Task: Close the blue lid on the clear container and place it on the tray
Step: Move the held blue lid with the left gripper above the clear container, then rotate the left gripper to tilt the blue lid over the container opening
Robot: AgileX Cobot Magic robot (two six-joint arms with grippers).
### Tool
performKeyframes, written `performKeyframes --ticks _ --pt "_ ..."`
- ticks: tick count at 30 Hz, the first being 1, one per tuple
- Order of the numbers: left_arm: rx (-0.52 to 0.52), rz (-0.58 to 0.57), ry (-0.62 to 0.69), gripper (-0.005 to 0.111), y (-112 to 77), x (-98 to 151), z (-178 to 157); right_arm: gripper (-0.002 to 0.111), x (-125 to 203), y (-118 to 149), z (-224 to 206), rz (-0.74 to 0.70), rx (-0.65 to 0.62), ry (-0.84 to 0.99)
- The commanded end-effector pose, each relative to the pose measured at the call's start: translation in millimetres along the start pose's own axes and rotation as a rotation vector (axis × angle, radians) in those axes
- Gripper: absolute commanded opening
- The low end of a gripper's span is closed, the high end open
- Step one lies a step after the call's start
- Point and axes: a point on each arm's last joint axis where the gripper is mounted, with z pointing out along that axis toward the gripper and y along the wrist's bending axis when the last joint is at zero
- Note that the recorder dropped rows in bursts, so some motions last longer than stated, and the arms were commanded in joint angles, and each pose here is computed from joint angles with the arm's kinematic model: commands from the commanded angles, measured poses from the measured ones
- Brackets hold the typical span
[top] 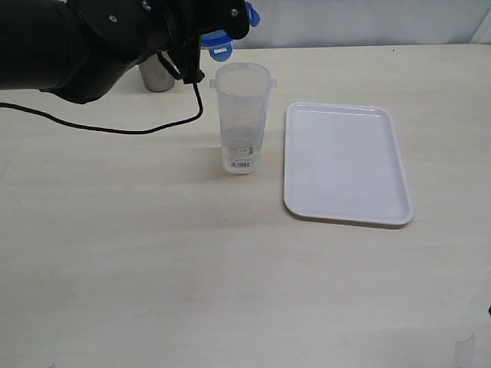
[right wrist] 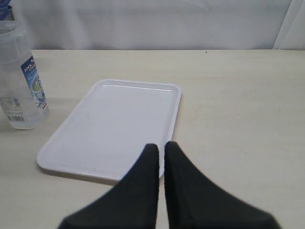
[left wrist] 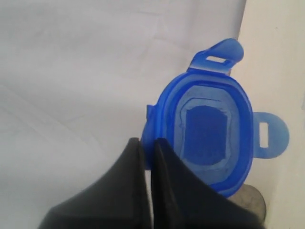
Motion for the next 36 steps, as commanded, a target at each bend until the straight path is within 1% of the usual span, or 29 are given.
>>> performKeyframes --ticks 1,12,16,22,27,30,32,33,34,36 --pt "-0.078 0.038 0.015 0.000 0.8 -11.9 -7.2 0.004 0.7 -0.5 0.0 -0.012 0.008 -0.004" --pt "-0.068 0.050 -0.042 0.000 -8.4 -34.8 -16.6 0.004 0.7 -0.5 0.0 -0.012 0.008 -0.004" --pt "-0.142 0.045 0.005 0.000 -1.6 -30.6 -17.2 0.004 0.7 -0.5 0.0 -0.012 0.008 -0.004" --pt "-0.182 0.043 0.031 0.000 2.3 -27.8 -17.5 0.004 0.7 -0.5 0.0 -0.012 0.008 -0.004" --pt "-0.209 0.012 0.076 0.000 4.2 -23.1 -18.3 0.004 0.7 -0.5 0.0 -0.012 0.008 -0.004" --pt "-0.242 0.061 0.102 0.000 -1.3 -16.5 -20.7 0.004 0.7 -0.5 0.0 -0.012 0.008 -0.004" --pt "-0.289 0.128 0.123 0.000 -7.6 -10.3 -22.5 0.004 0.7 -0.5 0.0 -0.012 0.008 -0.004" --pt "-0.331 0.157 0.144 0.000 -9.1 -6.4 -24.3 0.004 0.7 -0.5 0.0 -0.012 0.008 -0.004" --pt "-0.343 0.177 0.148 0.000 -11.2 -4.4 -25.7 0.004 0.7 -0.5 0.0 -0.012 0.008 -0.004" --pt "-0.327 0.225 0.134 0.000 -19.9 -1.2 -27.5 0.004 0.7 -0.5 0.0 -0.012 0.008 -0.004"
